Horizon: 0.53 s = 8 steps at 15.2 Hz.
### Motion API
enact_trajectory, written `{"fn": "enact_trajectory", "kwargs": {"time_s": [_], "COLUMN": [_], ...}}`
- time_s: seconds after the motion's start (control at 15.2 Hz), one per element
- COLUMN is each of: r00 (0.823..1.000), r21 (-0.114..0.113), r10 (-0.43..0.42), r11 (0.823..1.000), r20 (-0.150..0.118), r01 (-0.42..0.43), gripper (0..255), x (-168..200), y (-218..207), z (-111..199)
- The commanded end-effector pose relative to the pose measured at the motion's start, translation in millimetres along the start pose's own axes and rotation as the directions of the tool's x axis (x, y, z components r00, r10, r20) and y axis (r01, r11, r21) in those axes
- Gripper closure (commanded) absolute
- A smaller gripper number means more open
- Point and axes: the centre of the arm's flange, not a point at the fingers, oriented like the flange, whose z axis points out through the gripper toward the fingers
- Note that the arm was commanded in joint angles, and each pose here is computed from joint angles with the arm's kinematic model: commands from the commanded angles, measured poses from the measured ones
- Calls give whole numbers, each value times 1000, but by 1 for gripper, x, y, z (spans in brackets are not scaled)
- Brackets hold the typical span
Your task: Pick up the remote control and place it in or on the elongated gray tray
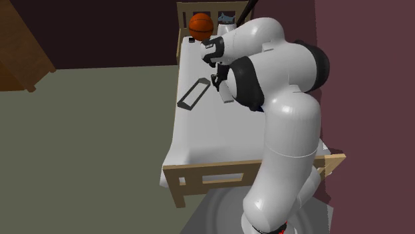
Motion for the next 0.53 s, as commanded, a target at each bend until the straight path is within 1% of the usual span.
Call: {"fn": "enact_trajectory", "kwargs": {"time_s": [0.0, 0.33, 0.4, 0.46], "r00": [1000, 1000, 1000, 1000], "r21": [0, 0, 0, 0], "r10": [0, 0, 0, 0], "r11": [1000, 1000, 1000, 1000], "r20": [0, 0, 0, 0], "r01": [0, 0, 0, 0], "gripper": [255, 255, 255, 255], "x": [-1, 0, -1, 7], "y": [1, 2, 2, -9], "z": [-11, -38, -38, -39]}}
